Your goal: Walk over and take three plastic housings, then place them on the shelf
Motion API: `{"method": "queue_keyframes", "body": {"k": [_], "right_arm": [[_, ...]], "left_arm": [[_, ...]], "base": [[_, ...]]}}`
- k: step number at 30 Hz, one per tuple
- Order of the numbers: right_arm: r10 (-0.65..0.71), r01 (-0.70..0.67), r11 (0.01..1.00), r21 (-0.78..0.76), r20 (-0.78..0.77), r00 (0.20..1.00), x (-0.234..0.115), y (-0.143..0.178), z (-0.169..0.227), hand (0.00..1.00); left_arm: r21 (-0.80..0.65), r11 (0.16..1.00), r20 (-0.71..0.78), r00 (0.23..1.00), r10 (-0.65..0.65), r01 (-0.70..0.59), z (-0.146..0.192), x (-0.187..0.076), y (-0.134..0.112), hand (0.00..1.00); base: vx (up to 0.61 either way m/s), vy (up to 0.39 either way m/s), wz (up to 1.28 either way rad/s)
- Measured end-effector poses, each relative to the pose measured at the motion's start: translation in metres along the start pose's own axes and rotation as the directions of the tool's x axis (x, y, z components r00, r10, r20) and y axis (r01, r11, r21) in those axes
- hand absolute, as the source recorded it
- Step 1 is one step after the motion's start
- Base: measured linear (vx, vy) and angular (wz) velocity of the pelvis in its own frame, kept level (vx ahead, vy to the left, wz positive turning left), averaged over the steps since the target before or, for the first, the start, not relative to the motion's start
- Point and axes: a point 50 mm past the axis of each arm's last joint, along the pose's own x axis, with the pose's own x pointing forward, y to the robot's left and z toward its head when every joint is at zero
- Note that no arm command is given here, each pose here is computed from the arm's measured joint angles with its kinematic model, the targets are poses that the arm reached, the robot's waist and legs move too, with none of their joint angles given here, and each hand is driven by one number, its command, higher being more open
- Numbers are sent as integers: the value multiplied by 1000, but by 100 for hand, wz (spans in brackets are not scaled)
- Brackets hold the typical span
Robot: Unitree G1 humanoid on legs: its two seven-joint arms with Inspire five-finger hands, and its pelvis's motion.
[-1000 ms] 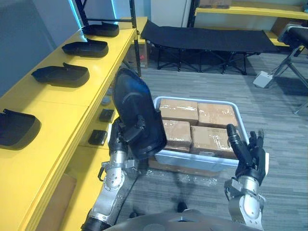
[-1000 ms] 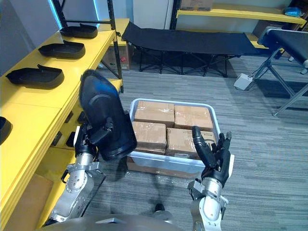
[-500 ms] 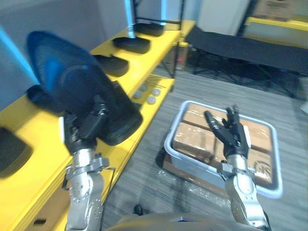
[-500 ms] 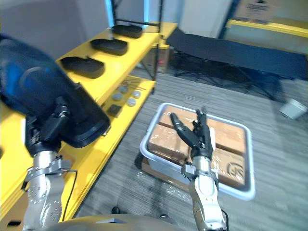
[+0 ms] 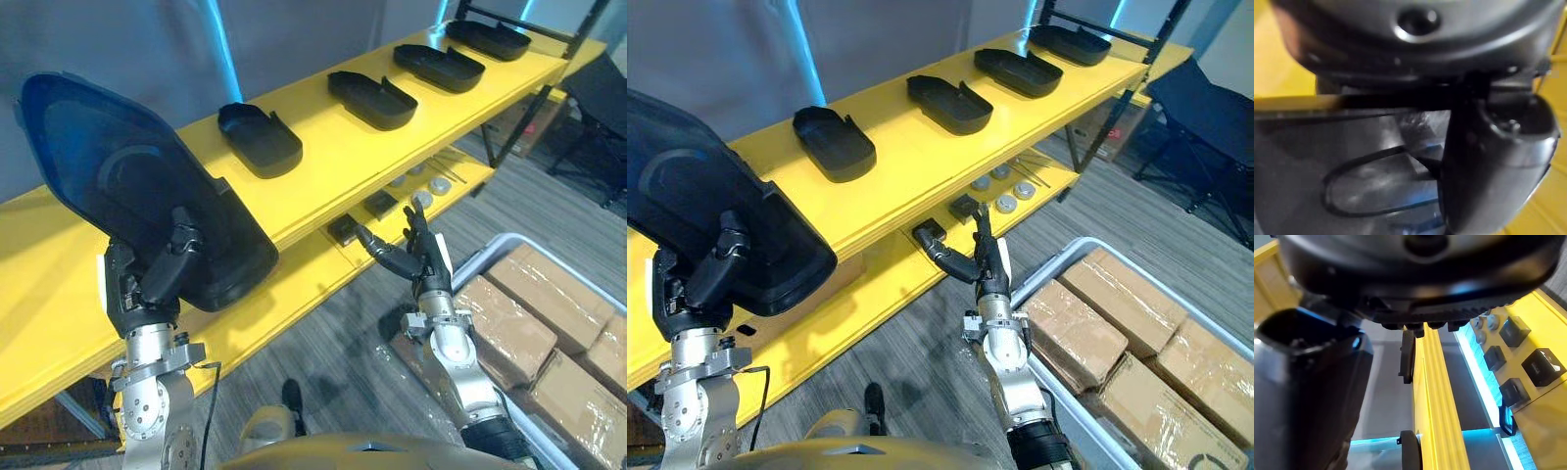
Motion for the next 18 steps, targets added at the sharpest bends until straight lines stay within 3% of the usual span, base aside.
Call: {"method": "queue_keyframes", "body": {"k": [8, 13, 18], "right_arm": [[9, -12, 998, 66, 50, 999, 0, 17, 6, 100], [-68, 59, 995, 79, 111, 992, 1, 1, 13, 100], [-85, 61, 994, 92, 286, 954, 2, -13, 47, 100]], "left_arm": [[-7, 998, 44, 997, -59, 59, 5, 7, -10, 0], [154, 972, 158, 967, -202, 178, 21, 27, -26, 0], [147, 974, 239, 949, -203, 172, 30, 45, -33, 0]], "base": [[44, 49, 10], [116, 106, 68], [186, 52, 67]]}}
